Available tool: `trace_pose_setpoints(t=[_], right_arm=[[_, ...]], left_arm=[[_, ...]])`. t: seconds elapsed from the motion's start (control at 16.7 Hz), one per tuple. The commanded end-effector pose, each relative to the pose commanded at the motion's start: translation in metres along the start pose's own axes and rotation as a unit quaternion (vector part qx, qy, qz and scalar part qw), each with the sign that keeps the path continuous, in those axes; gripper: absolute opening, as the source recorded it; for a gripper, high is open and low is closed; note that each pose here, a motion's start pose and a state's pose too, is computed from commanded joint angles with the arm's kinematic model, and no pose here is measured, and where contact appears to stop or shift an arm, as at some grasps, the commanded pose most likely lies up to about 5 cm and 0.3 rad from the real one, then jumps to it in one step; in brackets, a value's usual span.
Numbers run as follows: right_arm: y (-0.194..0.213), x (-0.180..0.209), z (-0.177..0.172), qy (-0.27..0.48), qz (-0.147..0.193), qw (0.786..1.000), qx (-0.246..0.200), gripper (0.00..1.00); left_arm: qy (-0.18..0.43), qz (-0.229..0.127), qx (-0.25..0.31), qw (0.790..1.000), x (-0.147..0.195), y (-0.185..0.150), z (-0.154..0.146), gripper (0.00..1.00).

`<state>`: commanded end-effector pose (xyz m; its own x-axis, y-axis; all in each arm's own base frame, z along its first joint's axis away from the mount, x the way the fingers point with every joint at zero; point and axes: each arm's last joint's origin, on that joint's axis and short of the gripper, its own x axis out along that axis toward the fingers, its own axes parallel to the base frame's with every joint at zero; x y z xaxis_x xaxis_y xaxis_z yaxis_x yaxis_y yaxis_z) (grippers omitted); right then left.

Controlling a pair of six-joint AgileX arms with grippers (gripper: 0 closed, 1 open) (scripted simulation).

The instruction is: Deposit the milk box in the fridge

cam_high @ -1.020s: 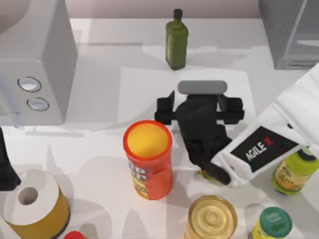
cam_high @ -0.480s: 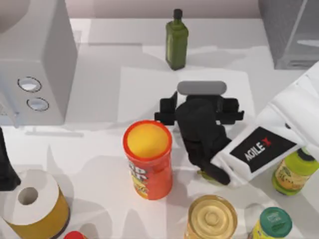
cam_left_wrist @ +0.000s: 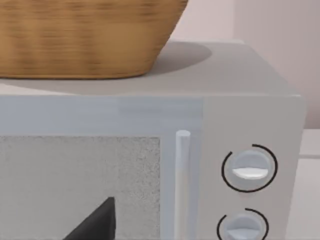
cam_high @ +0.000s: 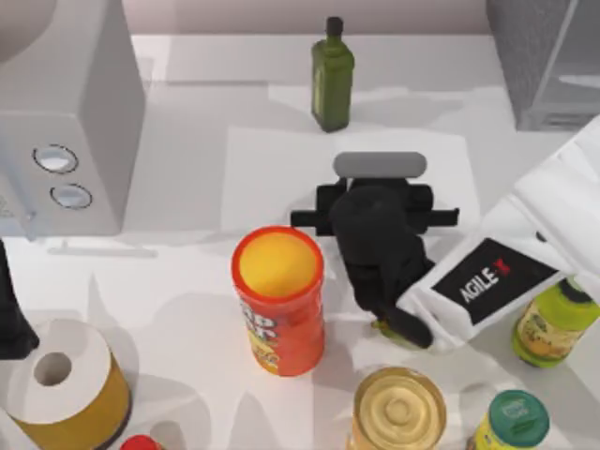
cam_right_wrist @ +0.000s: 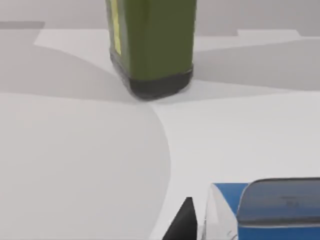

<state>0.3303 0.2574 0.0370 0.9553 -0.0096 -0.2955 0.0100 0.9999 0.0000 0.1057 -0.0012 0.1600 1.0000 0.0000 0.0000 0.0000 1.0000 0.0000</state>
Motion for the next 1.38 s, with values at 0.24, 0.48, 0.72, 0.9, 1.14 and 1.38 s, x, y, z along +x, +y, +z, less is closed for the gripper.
trace_pose_setpoints(t=[0.24, 0.48, 0.72, 0.9, 1.14, 1.38], right_arm=[[0.000, 0.000, 0.000, 0.000, 0.000, 1.000, 0.000, 0.00], [0.000, 0.000, 0.000, 0.000, 0.000, 1.000, 0.000, 0.00], [0.001, -0.001, 0.005, -0.001, 0.002, 1.000, 0.000, 0.00], [0.003, -0.005, 0.029, -0.001, 0.003, 1.000, 0.000, 0.00], [0.006, -0.013, 0.059, 0.001, 0.004, 1.000, -0.002, 0.00], [0.006, -0.022, 0.089, 0.001, 0.004, 1.000, -0.001, 0.00]], left_arm=[[0.000, 0.000, 0.000, 1.000, 0.000, 0.000, 0.000, 1.00], [0.000, 0.000, 0.000, 1.000, 0.000, 0.000, 0.000, 1.00], [0.000, 0.000, 0.000, 1.000, 0.000, 0.000, 0.000, 1.00], [0.000, 0.000, 0.000, 1.000, 0.000, 0.000, 0.000, 1.00], [0.000, 0.000, 0.000, 1.000, 0.000, 0.000, 0.000, 1.00], [0.000, 0.000, 0.000, 1.000, 0.000, 0.000, 0.000, 1.00]])
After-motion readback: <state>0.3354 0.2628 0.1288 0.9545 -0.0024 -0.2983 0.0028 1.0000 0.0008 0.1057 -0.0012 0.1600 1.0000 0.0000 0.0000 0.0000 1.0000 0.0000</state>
